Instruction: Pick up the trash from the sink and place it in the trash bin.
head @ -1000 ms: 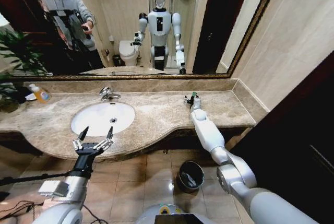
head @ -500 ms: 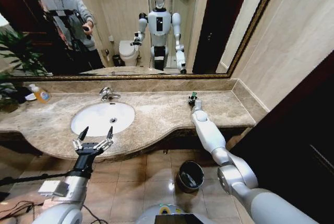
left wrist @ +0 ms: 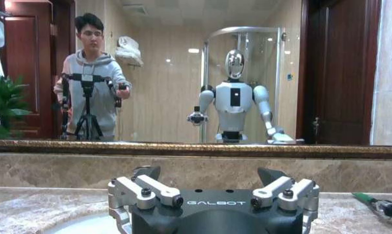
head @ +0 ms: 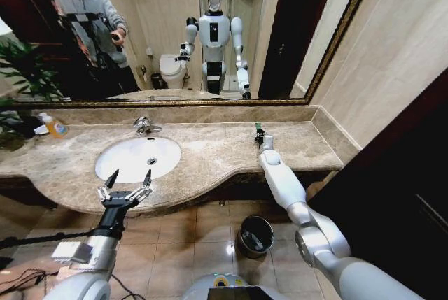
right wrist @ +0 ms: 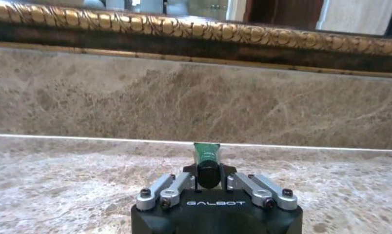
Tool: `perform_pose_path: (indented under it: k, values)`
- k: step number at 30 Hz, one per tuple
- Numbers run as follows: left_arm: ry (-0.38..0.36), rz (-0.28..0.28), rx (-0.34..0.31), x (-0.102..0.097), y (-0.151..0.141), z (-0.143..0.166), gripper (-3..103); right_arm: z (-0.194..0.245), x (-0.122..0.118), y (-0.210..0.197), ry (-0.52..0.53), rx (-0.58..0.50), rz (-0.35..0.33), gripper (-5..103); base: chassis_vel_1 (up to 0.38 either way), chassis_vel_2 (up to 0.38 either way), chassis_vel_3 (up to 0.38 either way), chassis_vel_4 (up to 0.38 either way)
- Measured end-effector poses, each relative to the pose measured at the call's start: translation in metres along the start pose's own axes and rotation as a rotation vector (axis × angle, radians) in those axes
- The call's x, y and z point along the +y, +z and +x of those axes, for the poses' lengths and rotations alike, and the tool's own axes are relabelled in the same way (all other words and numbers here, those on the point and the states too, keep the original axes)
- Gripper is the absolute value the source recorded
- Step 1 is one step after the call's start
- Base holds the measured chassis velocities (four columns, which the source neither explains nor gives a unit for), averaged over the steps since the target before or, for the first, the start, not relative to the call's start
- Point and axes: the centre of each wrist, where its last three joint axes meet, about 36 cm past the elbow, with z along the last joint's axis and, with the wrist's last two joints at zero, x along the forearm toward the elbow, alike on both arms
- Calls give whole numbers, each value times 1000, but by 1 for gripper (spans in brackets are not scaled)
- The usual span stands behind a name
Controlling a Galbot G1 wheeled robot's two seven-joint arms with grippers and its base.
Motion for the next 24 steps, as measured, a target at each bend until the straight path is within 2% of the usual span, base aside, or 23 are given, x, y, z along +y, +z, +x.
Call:
perform_pose_path:
  k: [11, 13, 15, 16, 18, 21, 23, 24]
  values:
    - [0, 0, 0, 0, 0, 0, 100, 69, -43, -10, -31, -81, 18, 20, 0, 0, 0, 0]
    - [0, 0, 0, 0, 0, 0, 100, 98, -53, -5, -49, -109, 22, 20, 0, 0, 0, 0]
    - [0, 0, 0, 0, 0, 0, 100, 110, -56, -2, -57, -116, 23, 20, 0, 0, 0, 0]
    - [0, 0, 0, 0, 0, 0, 100, 136, -62, 5, -72, -135, 23, 20, 0, 0, 0, 0]
    - [0, 0, 0, 0, 0, 0, 100, 146, -63, 7, -76, -140, 23, 20, 0, 0, 0, 0]
    - [0, 0, 0, 0, 0, 0, 100, 196, -69, 11, -93, -169, 16, 20, 0, 0, 0, 0]
    - [0, 0, 0, 0, 0, 0, 100, 206, -69, 11, -98, -177, 17, 20, 0, 0, 0, 0]
    - [0, 0, 0, 0, 0, 0, 100, 231, -69, 14, -108, -194, 18, 20, 0, 0, 0, 0]
